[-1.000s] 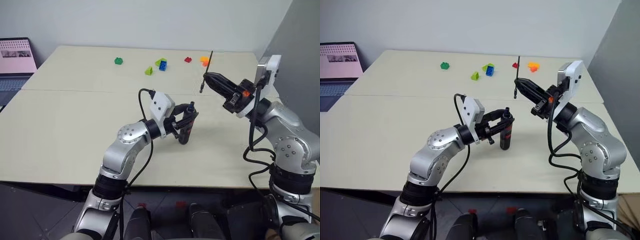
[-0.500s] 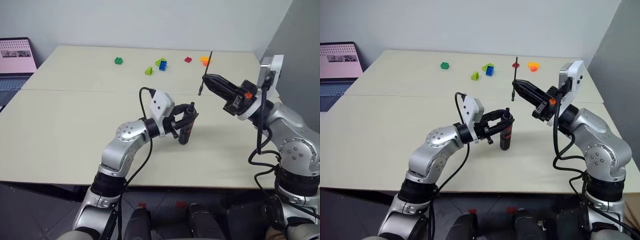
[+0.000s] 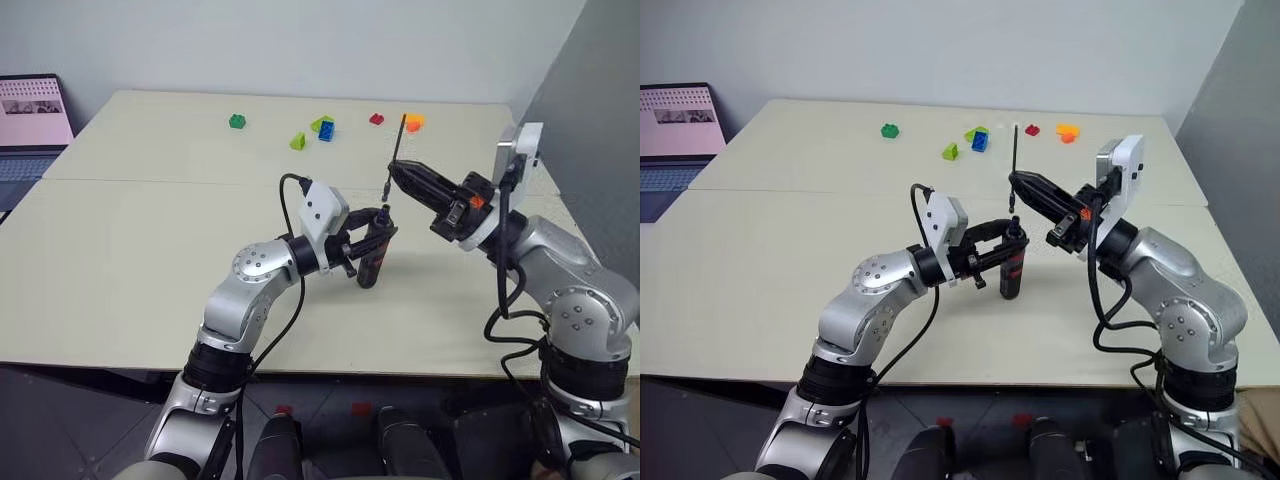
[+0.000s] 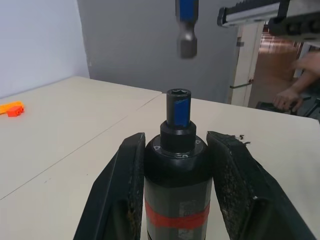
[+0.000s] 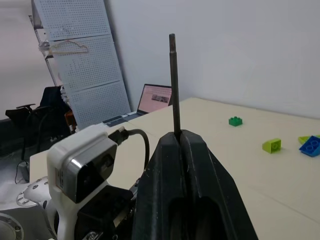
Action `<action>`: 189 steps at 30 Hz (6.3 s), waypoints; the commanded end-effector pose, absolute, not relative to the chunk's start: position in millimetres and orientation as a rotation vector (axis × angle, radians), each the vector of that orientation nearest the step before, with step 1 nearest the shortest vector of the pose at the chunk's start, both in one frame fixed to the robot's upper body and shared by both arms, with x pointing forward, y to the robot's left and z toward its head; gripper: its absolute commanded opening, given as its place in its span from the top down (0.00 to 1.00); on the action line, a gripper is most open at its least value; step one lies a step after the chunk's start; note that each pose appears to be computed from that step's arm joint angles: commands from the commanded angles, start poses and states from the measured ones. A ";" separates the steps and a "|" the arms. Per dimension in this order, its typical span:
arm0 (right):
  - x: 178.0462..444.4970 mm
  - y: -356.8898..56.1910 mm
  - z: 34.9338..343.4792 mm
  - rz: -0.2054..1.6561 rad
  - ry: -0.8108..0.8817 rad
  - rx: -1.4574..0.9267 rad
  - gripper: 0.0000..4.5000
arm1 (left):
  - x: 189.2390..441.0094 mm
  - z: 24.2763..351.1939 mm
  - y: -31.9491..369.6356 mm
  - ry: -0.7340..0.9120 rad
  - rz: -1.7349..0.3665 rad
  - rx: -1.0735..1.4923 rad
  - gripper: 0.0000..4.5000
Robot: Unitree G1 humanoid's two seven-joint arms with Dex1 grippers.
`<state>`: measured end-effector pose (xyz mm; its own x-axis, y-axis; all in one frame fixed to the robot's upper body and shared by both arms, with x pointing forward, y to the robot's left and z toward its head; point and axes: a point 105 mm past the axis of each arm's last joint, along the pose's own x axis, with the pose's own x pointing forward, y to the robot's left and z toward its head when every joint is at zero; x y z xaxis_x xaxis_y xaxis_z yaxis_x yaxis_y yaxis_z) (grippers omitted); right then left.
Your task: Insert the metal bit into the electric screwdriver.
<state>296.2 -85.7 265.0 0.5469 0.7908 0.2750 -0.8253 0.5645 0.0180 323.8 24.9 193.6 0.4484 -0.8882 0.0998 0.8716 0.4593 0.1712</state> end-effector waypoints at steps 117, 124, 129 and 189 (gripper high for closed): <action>308.1 -100.1 290.9 1.389 -0.186 -0.149 1.00 | 314.8 196.6 24.2 -0.196 -1.168 0.143 0.65; 308.3 -99.9 283.3 1.399 -0.165 -0.144 1.00 | 315.8 195.1 26.0 -0.187 -1.167 0.135 0.65; 310.2 -101.6 280.1 1.394 -0.157 -0.139 1.00 | 315.7 194.9 26.9 -0.183 -1.172 0.138 0.65; 317.5 -94.1 260.0 1.496 -0.046 -0.252 1.00 | 314.6 192.0 28.7 -0.172 -1.194 0.162 0.65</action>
<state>317.2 -91.2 261.9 0.0868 0.9929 -0.0812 -0.9793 0.0701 -0.1901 316.2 30.8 192.9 0.3706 -0.9269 0.0585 0.9037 0.3744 0.2079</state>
